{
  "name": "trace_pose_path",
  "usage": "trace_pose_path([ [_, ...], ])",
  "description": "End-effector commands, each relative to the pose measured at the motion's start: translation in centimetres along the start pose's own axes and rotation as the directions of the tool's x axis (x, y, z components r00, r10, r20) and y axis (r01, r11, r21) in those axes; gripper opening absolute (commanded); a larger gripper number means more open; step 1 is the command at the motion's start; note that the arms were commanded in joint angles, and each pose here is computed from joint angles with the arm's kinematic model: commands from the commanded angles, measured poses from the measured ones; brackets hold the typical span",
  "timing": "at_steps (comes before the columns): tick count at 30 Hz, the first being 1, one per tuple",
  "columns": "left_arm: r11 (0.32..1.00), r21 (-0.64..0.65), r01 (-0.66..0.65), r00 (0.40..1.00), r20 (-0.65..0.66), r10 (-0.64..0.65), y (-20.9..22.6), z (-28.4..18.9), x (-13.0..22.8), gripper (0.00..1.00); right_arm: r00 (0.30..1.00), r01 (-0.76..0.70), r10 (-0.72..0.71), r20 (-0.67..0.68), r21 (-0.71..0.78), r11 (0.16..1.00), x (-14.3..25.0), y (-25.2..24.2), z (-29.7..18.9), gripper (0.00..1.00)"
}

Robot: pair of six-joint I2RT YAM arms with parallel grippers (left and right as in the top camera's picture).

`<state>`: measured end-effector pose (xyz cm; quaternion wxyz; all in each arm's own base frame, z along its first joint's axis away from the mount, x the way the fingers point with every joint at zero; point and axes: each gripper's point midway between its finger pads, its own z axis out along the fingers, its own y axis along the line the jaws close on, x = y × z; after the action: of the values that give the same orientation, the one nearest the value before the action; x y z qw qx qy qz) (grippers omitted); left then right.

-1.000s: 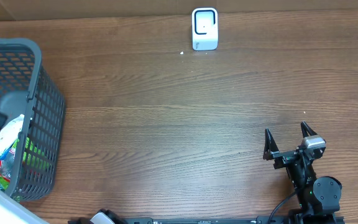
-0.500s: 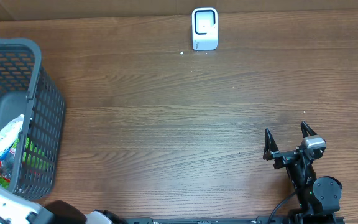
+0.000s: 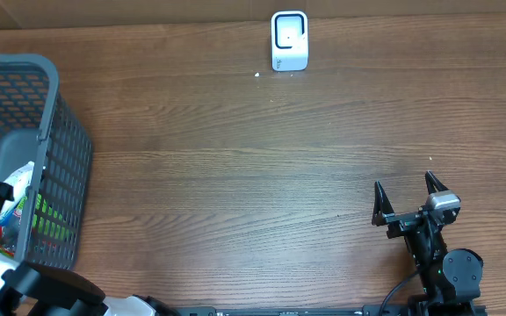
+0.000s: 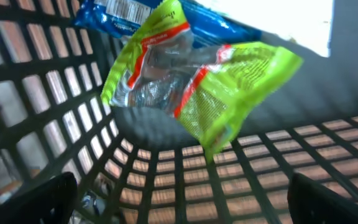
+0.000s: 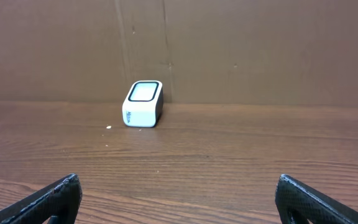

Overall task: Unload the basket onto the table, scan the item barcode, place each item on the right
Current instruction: 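Grasp the green-red snack bag in the basket with the left gripper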

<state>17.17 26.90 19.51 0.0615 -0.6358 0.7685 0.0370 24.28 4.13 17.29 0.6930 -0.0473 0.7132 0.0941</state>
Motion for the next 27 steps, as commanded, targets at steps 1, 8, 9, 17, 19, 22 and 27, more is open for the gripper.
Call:
trace_pose_path([
  [1,0.999,-0.033,0.024,0.999,-0.024,-0.025,0.5,3.7,0.4,1.00,1.000,0.000,0.000,0.006,0.005,1.000,0.1,-0.1,0.0,1.00],
  [8,0.999,-0.031,0.022,1.000,-0.021,-0.023,0.6,9.4,1.3,1.00,1.000,0.000,0.000,0.006,0.005,1.000,0.1,-0.1,0.0,1.00],
  [9,0.999,-0.030,0.017,1.000,-0.019,-0.017,0.6,10.1,1.4,1.00,1.000,0.000,0.000,0.006,0.005,1.000,0.1,-0.1,0.0,1.00],
  [17,0.999,-0.047,-0.019,0.999,0.037,0.020,0.1,13.3,1.7,1.00,1.000,0.000,0.000,0.006,0.005,1.000,0.1,-0.1,0.0,1.00],
  [19,0.998,-0.049,-0.029,0.998,0.047,0.031,-0.1,13.7,1.9,1.00,1.000,0.000,0.000,0.006,0.005,1.000,0.1,-0.1,0.0,1.00],
  [22,0.998,-0.055,-0.041,0.997,0.056,0.044,-0.3,14.5,2.2,1.00,1.000,0.000,0.000,0.006,0.005,1.000,0.1,-0.1,0.0,1.00],
  [27,0.996,-0.079,-0.041,0.996,0.079,0.048,0.1,15.2,2.1,0.98,1.000,0.000,0.000,0.006,0.005,1.000,0.1,-0.1,0.0,1.00],
])
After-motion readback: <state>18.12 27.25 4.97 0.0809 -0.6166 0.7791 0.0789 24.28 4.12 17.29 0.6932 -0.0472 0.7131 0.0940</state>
